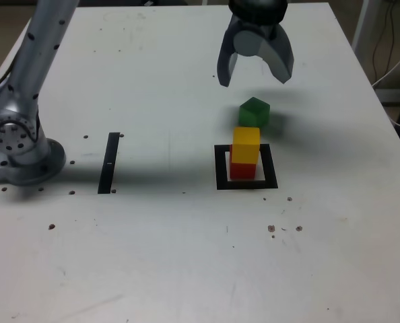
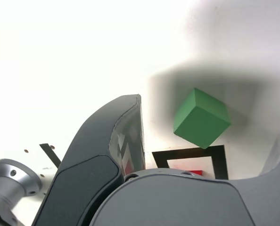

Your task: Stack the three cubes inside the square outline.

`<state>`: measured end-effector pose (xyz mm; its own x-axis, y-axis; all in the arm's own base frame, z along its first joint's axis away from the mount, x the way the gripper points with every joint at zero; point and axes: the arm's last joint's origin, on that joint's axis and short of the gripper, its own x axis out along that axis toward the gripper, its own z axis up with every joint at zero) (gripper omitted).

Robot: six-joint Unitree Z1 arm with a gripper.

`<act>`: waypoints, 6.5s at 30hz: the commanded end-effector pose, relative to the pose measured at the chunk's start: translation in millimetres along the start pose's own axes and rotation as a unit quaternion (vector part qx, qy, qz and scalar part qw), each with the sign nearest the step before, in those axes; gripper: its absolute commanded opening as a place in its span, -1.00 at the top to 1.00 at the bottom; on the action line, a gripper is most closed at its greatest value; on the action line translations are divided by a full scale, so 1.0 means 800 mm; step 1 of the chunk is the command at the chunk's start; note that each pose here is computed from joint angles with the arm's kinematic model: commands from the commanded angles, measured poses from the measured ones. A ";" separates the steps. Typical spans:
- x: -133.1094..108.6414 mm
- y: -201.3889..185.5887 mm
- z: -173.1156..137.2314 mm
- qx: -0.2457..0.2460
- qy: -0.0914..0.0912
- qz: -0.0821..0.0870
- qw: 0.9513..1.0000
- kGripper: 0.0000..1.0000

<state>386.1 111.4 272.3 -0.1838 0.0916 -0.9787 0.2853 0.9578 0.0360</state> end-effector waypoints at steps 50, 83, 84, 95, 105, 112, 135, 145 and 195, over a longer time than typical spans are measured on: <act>0.061 -0.030 0.052 0.177 0.040 0.017 0.983 -0.49; 0.059 -0.031 0.051 0.164 0.039 0.025 0.985 0.22; 0.059 -0.031 0.051 0.164 0.039 0.025 0.985 0.22; 0.024 -0.035 0.029 0.145 0.034 0.040 0.988 0.22; -0.031 -0.047 -0.002 0.102 0.019 0.035 0.994 0.22; -0.063 -0.072 -0.010 0.050 0.009 0.024 0.998 0.22; -0.069 -0.158 0.008 -0.049 0.003 -0.021 0.999 0.22; -0.062 -0.168 0.018 -0.051 0.009 -0.033 0.998 0.22; -0.089 -0.174 -0.099 -0.083 -0.012 -0.001 0.996 -0.99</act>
<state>295.5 -9.9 349.7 -0.1589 0.0805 -0.9840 0.1324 0.9894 0.0596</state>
